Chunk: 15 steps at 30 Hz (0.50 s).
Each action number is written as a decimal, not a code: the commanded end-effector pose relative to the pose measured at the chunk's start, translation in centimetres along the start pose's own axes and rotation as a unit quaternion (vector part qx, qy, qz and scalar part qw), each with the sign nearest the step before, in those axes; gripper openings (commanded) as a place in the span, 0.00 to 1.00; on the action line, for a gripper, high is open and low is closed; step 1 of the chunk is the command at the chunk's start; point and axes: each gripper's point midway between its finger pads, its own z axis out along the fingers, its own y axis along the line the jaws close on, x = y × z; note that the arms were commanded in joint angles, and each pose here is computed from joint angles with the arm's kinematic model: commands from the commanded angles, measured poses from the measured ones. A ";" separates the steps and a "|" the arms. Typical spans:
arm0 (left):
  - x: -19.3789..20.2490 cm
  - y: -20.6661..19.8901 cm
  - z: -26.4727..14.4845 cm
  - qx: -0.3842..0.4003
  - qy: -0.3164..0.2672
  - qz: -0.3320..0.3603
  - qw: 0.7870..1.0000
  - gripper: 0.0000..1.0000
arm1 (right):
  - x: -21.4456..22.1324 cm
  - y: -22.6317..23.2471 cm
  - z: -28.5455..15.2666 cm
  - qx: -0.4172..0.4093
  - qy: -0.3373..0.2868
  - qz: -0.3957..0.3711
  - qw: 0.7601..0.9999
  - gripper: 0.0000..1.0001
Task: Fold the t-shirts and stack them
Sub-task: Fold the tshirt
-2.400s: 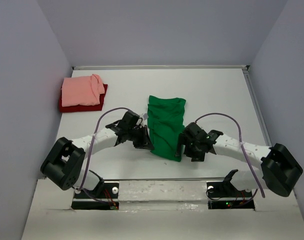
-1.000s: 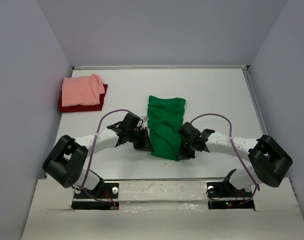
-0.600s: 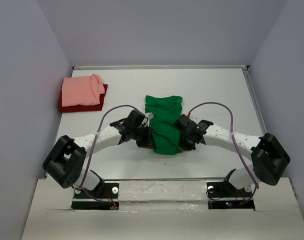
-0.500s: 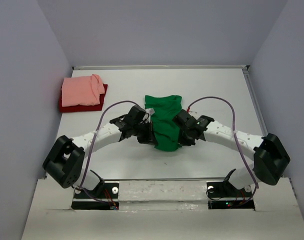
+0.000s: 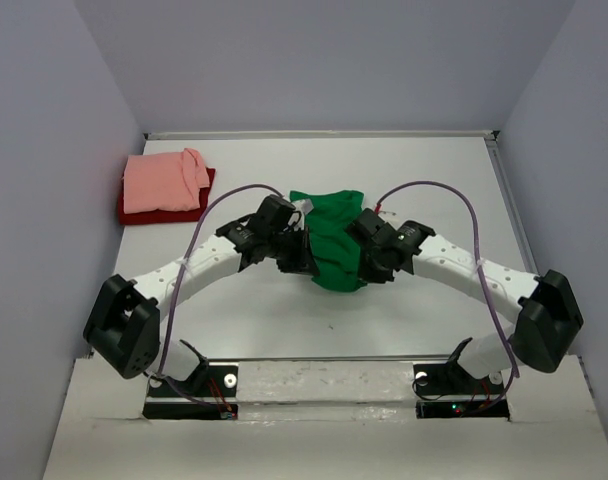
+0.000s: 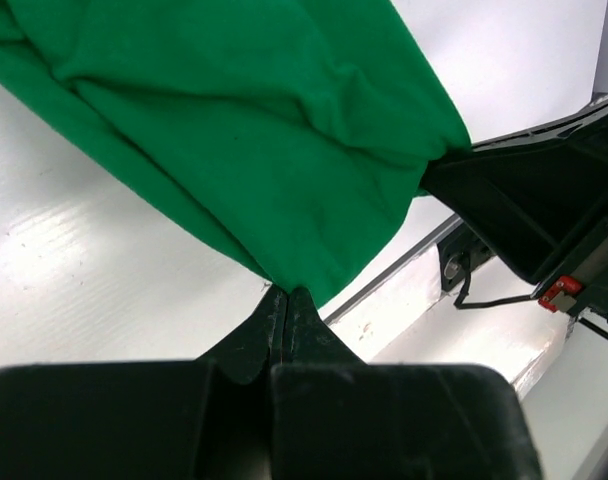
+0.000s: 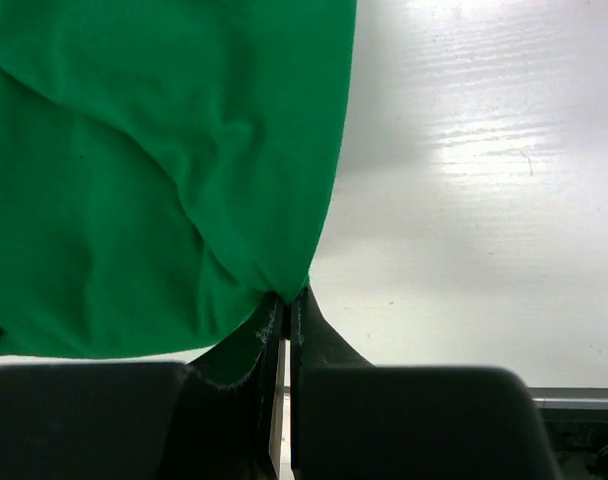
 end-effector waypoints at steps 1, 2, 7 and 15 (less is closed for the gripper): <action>0.8 -1.2 -2.0 0.018 -0.007 0.012 1.000 0.00 | 0.9 -1.3 -2.1 -0.002 0.001 0.005 1.000 0.00; 0.9 -1.2 -2.3 0.019 -0.009 0.011 1.000 0.00 | 1.0 -1.5 -2.4 -0.003 0.001 0.006 1.000 0.00; 2.1 -1.7 -3.1 0.025 -0.012 0.000 1.000 0.00 | 2.5 -2.8 -4.2 -0.002 0.004 0.009 1.000 0.00; 3.8 -2.6 -4.5 0.019 -0.021 -0.019 0.999 0.00 | 4.1 -3.4 -6.1 -0.005 0.003 0.023 1.000 0.00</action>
